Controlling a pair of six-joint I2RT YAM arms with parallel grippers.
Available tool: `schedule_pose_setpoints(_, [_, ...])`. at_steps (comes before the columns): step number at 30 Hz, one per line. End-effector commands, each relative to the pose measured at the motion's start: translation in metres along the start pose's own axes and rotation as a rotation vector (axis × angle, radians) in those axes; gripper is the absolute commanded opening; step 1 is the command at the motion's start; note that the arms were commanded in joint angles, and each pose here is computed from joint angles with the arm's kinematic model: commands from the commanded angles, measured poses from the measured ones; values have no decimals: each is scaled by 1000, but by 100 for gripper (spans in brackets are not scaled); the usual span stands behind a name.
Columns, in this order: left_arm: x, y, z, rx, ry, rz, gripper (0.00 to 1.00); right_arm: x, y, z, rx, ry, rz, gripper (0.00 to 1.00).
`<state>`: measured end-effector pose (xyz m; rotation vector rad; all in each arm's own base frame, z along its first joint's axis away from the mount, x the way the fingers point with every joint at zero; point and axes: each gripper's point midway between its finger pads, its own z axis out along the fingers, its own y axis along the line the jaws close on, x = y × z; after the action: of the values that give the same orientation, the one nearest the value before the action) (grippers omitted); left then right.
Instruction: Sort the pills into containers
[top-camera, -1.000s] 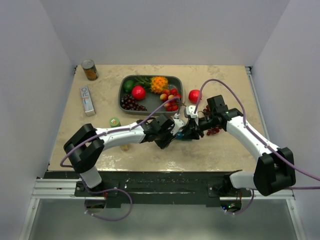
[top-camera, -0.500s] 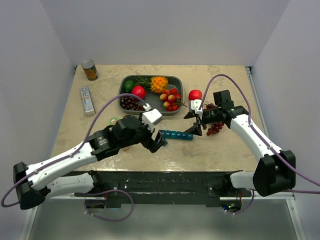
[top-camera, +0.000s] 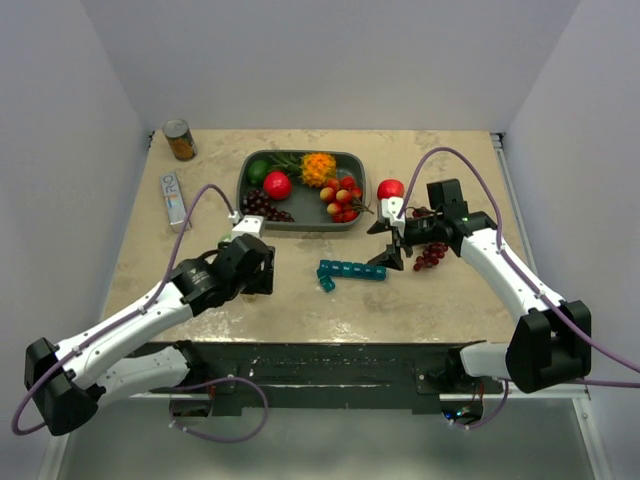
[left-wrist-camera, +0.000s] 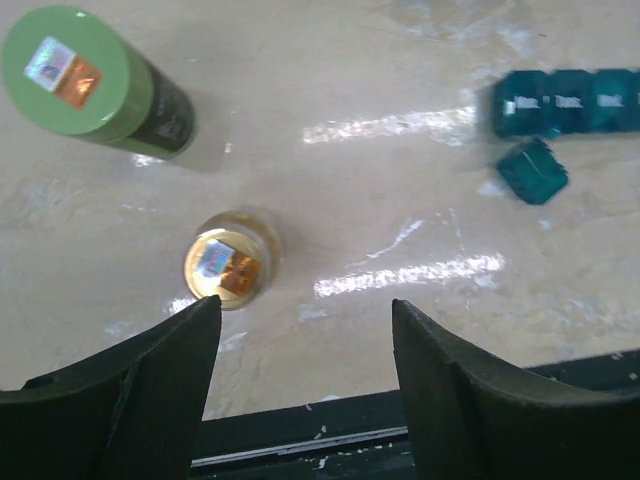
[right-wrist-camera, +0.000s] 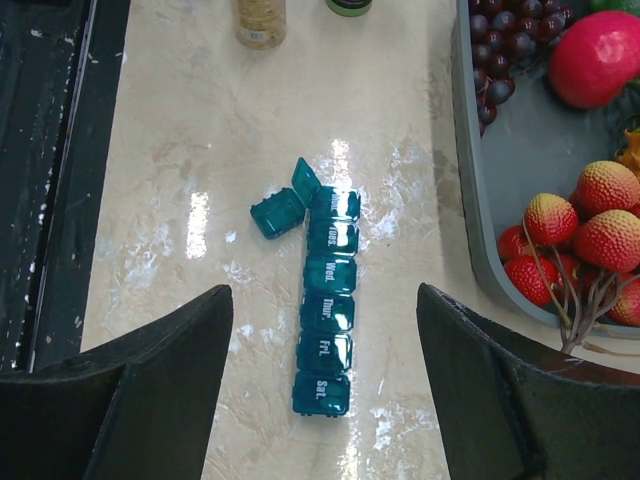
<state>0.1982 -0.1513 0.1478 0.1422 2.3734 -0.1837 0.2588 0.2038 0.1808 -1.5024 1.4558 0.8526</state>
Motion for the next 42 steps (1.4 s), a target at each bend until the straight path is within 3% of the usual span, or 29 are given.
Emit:
schedule_pose_setpoints(1, [-23,26,6,-124,-48,-94,73,-8,0,0,0,-29,-21,77])
schedule_pose_setpoints(7, [-12,52,35,-222,27,-129,73,-7,0,0,0,-27,-19,77])
schedule_pose_setpoints(14, [-69,79,44,-267,-85,-177,73,-6,0,0,-4,-29,-14,77])
schedule_pose_setpoints(17, [-78,95,55,-307,-64,-176,73,-6,1,1,-6,-31,-13,77])
schedule_pose_setpoints(29, [-73,103,87,-303,32,-132,72,-6,0,1,-6,-31,-13,78])
schedule_pose_setpoints(35, [-72,104,90,-310,38,-117,56,-7,1,1,-9,-33,-12,78])
schedule_pose_setpoints(42, [-63,105,97,-311,78,-102,61,-7,1,0,-7,-34,-11,78])
